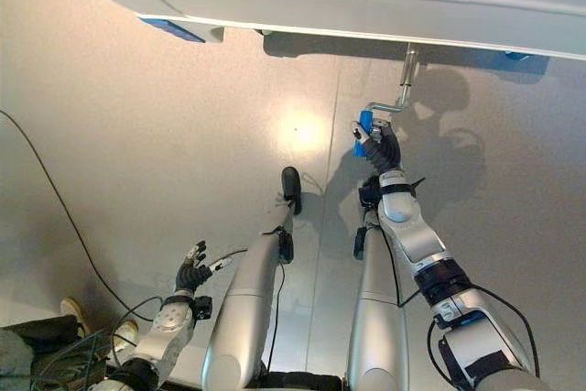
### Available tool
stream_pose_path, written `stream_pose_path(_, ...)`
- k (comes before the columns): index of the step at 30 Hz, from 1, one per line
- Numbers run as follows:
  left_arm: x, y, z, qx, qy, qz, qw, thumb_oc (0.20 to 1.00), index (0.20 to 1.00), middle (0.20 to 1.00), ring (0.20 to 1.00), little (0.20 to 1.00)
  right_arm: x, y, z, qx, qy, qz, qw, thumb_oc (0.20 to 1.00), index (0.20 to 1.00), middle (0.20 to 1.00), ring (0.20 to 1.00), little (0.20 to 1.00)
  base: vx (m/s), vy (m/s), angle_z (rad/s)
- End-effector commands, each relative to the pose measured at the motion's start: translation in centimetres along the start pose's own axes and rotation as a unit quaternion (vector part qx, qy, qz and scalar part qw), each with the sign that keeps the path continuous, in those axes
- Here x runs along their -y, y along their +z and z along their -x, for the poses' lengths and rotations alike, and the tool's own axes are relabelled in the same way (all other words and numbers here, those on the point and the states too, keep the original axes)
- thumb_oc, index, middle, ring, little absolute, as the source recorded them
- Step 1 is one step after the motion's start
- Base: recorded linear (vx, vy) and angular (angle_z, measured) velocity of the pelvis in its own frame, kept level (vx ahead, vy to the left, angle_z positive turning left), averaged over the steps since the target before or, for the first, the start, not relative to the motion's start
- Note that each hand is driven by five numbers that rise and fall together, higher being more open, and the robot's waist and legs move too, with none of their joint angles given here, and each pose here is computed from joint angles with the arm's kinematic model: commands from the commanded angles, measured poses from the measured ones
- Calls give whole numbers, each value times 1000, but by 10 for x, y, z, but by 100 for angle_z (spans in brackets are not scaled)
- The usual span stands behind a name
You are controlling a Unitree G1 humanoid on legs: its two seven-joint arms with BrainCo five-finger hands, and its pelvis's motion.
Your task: Raise the hospital bed
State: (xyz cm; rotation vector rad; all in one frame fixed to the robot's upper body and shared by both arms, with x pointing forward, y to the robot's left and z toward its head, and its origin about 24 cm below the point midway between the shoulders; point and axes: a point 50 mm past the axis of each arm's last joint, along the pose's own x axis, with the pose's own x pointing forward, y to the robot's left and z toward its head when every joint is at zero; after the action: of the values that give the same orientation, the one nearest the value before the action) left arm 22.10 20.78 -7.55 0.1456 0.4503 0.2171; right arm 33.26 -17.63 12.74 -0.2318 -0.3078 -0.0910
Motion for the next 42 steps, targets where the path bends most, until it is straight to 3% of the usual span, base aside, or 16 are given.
stream_pose_path(1,-7,-28,14,-41,11,-16,999,1000,1000,1000,1000,1000,39,99,-4,254,-77,-101,959,200,200,200,200,200,-2,-37,2)
stream_pose_path(12,-11,-29,16,-42,27,-9,999,1000,1000,1000,1000,1000,77,93,4,258,-182,-98,944,200,200,200,200,200,3,-10,0)
stream_pose_path(20,-12,-31,17,-42,33,-10,999,1000,1000,1000,1000,1000,113,78,11,229,-287,-46,929,200,200,200,200,200,3,-4,-1)
stream_pose_path(36,-18,-30,19,-40,47,4,998,1000,1000,1000,1000,1000,134,39,19,138,-349,-9,927,200,200,200,200,200,2,-12,-3)
stream_pose_path(42,-19,-33,20,-46,47,9,998,1000,1000,1000,1000,1000,146,2,20,47,-372,-21,927,200,200,200,200,200,1,-6,0)
